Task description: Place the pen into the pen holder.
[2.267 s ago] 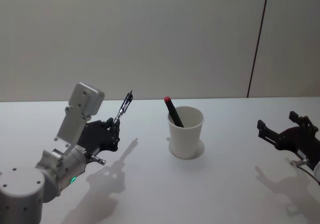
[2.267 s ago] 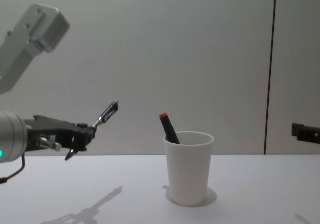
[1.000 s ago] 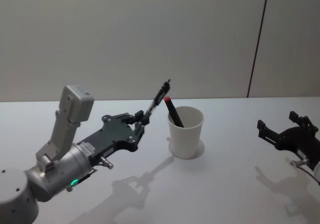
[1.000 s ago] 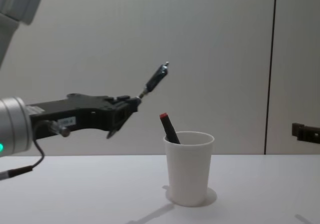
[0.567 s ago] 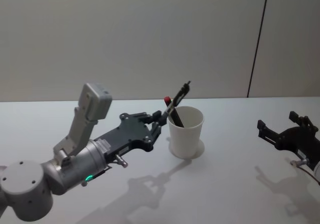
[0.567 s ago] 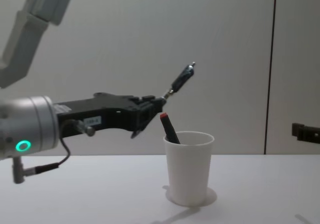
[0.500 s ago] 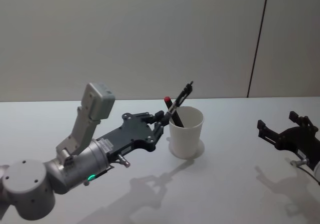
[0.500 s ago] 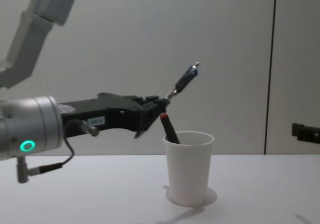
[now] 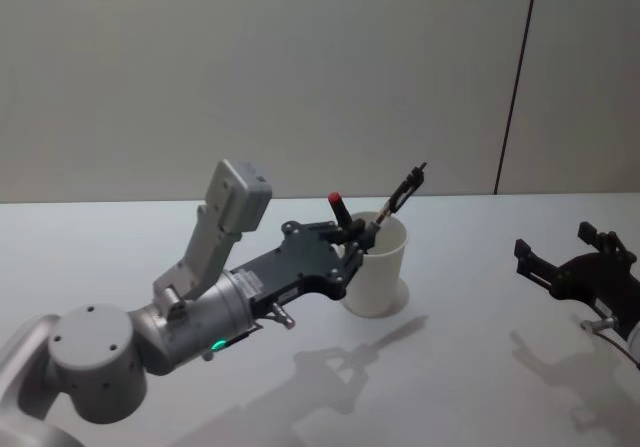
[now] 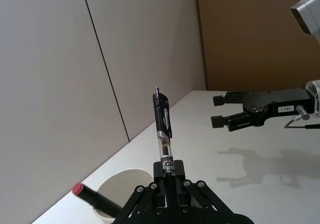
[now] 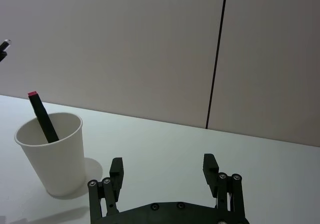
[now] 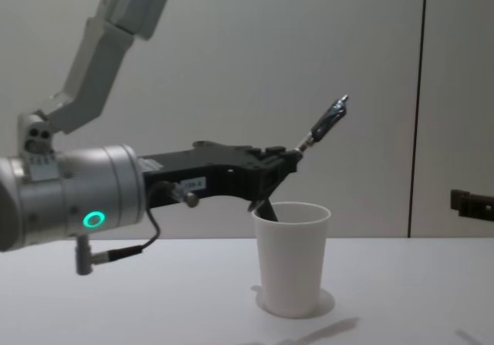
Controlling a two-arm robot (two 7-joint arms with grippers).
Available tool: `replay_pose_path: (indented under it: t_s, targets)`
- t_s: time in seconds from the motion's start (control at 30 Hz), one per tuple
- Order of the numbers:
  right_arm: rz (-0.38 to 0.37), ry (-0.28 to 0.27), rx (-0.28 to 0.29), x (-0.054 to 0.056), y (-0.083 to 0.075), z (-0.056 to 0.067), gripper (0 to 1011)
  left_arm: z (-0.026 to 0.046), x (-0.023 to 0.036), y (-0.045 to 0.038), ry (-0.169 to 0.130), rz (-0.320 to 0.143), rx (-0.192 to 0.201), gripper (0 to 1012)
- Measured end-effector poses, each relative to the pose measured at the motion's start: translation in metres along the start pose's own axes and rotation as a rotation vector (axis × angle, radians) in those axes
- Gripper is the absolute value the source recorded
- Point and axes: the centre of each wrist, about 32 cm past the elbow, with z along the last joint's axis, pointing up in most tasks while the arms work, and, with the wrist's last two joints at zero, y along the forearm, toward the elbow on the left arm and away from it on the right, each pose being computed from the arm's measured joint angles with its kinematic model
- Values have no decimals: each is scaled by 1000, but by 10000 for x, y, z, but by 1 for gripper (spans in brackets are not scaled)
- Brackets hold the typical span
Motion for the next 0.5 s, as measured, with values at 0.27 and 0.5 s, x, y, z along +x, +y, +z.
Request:
replay_pose_path:
  t_s: [0.27, 0.5]
  targets:
    - [0, 0, 0, 0, 0, 0, 1001, 11, -28, -126, 1, -19, -8, 126]
    - [0, 0, 0, 0, 0, 0, 1001, 20, -69, -251, 5, -35, -13, 126]
